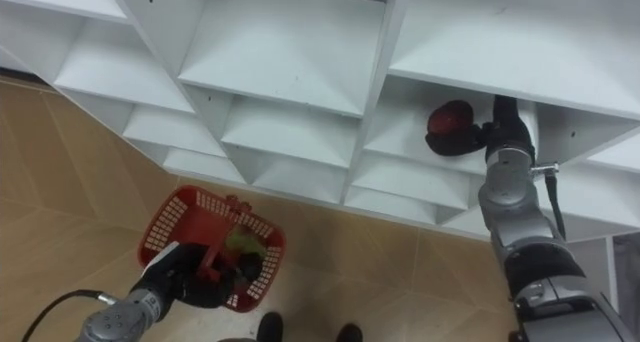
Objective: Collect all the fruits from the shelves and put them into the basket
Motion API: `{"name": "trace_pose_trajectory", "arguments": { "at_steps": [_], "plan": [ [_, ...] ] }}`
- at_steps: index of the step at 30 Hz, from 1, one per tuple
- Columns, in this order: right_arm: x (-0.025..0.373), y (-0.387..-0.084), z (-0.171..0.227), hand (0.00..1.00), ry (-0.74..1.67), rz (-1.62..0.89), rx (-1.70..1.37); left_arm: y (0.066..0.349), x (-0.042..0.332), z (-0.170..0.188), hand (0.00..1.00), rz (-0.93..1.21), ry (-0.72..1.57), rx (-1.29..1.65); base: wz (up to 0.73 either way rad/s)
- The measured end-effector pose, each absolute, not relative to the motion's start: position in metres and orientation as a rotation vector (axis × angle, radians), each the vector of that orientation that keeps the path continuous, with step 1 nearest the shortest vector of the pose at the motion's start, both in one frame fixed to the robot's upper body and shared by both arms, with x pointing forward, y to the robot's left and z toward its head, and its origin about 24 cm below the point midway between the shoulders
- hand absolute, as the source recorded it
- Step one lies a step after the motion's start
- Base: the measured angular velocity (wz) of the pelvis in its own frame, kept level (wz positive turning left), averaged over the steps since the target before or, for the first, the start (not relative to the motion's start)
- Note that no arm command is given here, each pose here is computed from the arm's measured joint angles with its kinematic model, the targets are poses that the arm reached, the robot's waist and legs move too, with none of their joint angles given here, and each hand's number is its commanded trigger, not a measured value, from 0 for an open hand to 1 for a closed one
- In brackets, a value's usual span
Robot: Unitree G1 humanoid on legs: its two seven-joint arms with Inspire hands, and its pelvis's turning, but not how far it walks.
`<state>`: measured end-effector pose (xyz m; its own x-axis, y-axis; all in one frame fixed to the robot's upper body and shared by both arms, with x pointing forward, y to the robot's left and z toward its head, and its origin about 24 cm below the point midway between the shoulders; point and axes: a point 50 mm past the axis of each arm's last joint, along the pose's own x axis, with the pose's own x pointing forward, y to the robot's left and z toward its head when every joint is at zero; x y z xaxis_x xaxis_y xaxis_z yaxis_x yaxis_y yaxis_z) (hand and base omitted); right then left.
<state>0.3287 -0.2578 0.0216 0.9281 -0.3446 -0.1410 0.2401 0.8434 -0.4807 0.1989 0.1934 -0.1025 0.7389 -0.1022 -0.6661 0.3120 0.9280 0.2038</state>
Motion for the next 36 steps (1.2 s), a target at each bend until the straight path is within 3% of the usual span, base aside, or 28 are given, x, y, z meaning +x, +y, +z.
{"name": "trace_pose_trajectory", "arguments": {
  "at_steps": [14,36],
  "plan": [
    [0.333,-0.255,0.027,0.00,0.209,-0.301,-0.475,0.175,0.202,-0.103,1.00,-0.317,0.696,0.312,0.00],
    [0.332,-0.255,0.022,0.00,0.248,-0.272,-0.475,0.173,0.204,-0.103,1.00,-0.318,0.699,0.313,0.00]
  ]
}}
